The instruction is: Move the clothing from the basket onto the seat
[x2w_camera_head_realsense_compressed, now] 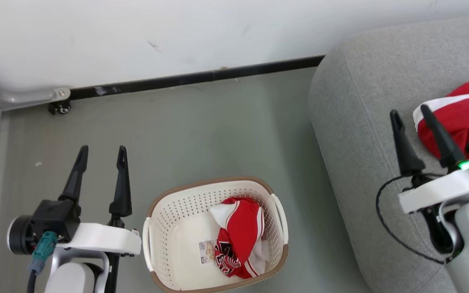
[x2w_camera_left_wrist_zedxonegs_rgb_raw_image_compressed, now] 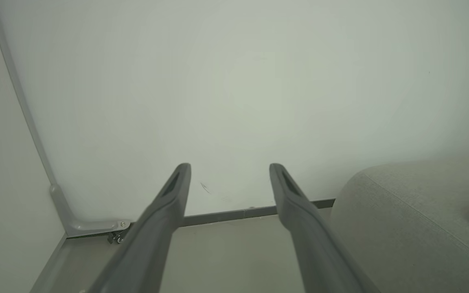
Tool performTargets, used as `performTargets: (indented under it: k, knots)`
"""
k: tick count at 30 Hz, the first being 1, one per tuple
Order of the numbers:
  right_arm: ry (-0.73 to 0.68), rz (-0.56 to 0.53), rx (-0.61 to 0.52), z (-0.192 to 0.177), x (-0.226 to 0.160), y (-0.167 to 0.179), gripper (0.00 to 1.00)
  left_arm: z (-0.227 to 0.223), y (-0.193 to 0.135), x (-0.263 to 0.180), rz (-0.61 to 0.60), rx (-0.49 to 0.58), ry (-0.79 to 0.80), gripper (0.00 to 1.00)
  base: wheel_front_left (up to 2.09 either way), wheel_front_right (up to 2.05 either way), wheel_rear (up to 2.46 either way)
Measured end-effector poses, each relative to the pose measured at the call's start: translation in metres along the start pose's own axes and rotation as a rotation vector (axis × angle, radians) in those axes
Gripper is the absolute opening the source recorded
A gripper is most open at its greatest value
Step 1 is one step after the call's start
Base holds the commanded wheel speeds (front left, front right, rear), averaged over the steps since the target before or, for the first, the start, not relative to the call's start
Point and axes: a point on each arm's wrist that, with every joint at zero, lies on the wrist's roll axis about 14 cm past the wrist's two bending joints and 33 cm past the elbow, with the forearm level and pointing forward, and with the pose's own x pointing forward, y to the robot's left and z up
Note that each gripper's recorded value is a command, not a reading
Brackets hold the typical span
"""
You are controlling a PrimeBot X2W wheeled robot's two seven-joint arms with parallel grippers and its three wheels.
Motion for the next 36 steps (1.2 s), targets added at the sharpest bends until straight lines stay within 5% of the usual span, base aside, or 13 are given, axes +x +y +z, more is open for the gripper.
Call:
performTargets:
  k: [36]
  knots:
    - [0.028,0.077,-0.008,-0.039,-0.078,0.089,1.00,0.006,0.015,-0.084,0.087,0.014,0.030,1.00,0.00,0.00,0.00]
